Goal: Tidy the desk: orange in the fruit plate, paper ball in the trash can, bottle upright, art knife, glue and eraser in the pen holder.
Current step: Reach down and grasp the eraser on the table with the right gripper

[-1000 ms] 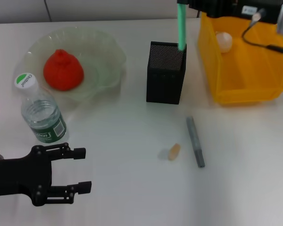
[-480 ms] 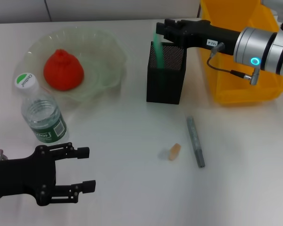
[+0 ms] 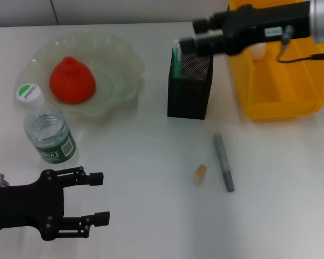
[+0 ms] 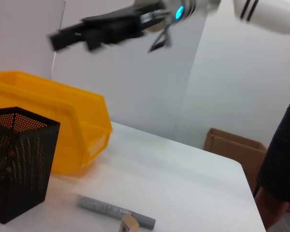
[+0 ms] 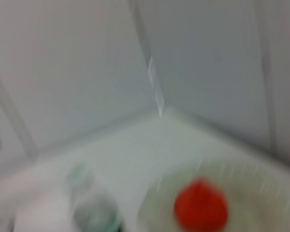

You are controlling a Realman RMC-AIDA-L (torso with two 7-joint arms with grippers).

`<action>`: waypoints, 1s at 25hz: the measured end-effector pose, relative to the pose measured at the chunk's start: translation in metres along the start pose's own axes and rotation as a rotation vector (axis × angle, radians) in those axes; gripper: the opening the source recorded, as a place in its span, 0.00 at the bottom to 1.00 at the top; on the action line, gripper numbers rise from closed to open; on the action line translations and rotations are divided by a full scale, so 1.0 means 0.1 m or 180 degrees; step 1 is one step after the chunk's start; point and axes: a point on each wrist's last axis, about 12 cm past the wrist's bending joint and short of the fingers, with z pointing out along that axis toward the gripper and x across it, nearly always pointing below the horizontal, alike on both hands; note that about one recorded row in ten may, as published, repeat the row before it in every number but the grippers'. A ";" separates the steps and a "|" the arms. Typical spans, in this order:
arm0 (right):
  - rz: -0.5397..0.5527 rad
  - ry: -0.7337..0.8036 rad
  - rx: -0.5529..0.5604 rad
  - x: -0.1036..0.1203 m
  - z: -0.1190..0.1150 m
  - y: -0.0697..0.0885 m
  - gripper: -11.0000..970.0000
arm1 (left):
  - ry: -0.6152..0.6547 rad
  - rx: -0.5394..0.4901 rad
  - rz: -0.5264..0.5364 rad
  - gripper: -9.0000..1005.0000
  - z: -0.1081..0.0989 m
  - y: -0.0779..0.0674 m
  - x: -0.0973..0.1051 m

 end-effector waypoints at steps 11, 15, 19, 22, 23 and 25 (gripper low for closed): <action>-0.0768 0.2350 -0.0210 -0.25 0.24 0.39 0.69 | 0.0003 -0.0007 -0.0036 0.79 0.02 0.00 0.02; -0.1074 0.2723 -0.0357 -0.18 0.48 0.52 0.68 | 0.0002 -0.0018 -0.0034 0.79 0.02 0.00 0.02; -0.1235 0.2869 -0.0412 -0.13 0.65 0.57 0.68 | -0.0002 -0.0027 -0.0038 0.79 0.02 0.00 0.03; -0.1355 0.2974 -0.0467 -0.09 0.80 0.61 0.67 | -0.0004 -0.0030 -0.0044 0.79 0.01 -0.01 0.03; -0.1382 0.3002 -0.0495 -0.07 0.84 0.63 0.66 | -0.0009 -0.0033 -0.0053 0.79 0.02 -0.01 0.04; -0.1470 0.3065 -0.0561 0.00 0.96 0.67 0.65 | -0.0016 -0.0039 -0.0068 0.79 0.02 -0.01 0.05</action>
